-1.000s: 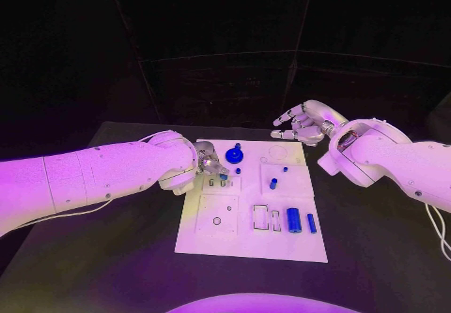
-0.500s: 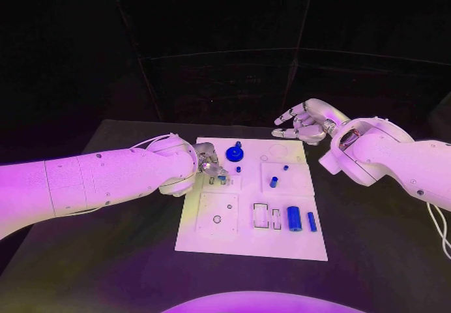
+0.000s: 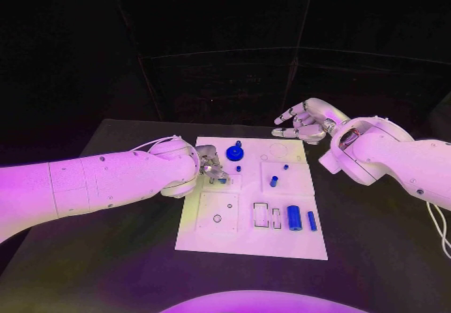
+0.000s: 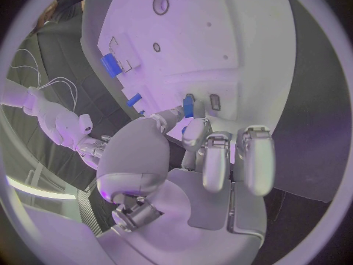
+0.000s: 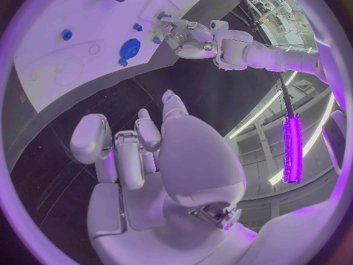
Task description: Assemble the parts on the task board
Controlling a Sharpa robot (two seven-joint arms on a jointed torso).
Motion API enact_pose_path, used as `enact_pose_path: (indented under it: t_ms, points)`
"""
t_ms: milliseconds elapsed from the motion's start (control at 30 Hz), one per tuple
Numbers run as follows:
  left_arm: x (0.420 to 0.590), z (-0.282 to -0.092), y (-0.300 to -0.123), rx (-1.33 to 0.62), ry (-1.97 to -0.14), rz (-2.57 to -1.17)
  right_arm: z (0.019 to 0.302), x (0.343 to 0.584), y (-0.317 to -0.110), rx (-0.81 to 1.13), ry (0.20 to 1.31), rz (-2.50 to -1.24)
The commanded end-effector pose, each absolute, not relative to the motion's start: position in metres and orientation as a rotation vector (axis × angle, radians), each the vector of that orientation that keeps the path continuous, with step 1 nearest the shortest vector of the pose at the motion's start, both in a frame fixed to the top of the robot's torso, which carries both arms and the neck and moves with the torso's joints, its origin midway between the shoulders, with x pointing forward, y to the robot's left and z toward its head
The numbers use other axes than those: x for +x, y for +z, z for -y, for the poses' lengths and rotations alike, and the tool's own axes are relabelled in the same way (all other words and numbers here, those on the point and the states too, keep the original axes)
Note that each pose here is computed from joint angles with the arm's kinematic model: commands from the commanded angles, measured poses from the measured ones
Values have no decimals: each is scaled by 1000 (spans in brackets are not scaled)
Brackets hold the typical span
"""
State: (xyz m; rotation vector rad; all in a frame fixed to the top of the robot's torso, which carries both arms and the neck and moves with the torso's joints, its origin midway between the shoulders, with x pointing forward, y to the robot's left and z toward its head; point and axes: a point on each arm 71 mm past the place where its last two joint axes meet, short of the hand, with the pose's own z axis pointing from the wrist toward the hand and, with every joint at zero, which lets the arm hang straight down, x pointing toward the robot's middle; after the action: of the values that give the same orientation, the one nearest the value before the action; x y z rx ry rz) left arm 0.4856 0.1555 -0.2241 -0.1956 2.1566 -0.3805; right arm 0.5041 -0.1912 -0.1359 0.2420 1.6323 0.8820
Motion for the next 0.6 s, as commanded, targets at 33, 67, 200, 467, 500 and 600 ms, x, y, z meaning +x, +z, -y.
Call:
enact_pose_path:
  t_ms: [33,67,200,467,500,600]
  points:
    - [485,-155,-227,-172,-366,-2168,190,504,-135,233,885,-1633]
    - [484,-156,-227,-171,-365,-2171,190,504,-135,233,885,-1634]
    - [483,-156,-228,-161,-358,-2185,190,504,-135,232,885,-1635]
    - [481,-156,-231,-136,-345,-2220,189,505,-135,231,885,-1640]
    - [480,-156,-231,-134,-344,-2222,189,505,-135,230,885,-1640]
    - [480,-156,-231,-133,-344,-2225,189,505,-135,230,885,-1641]
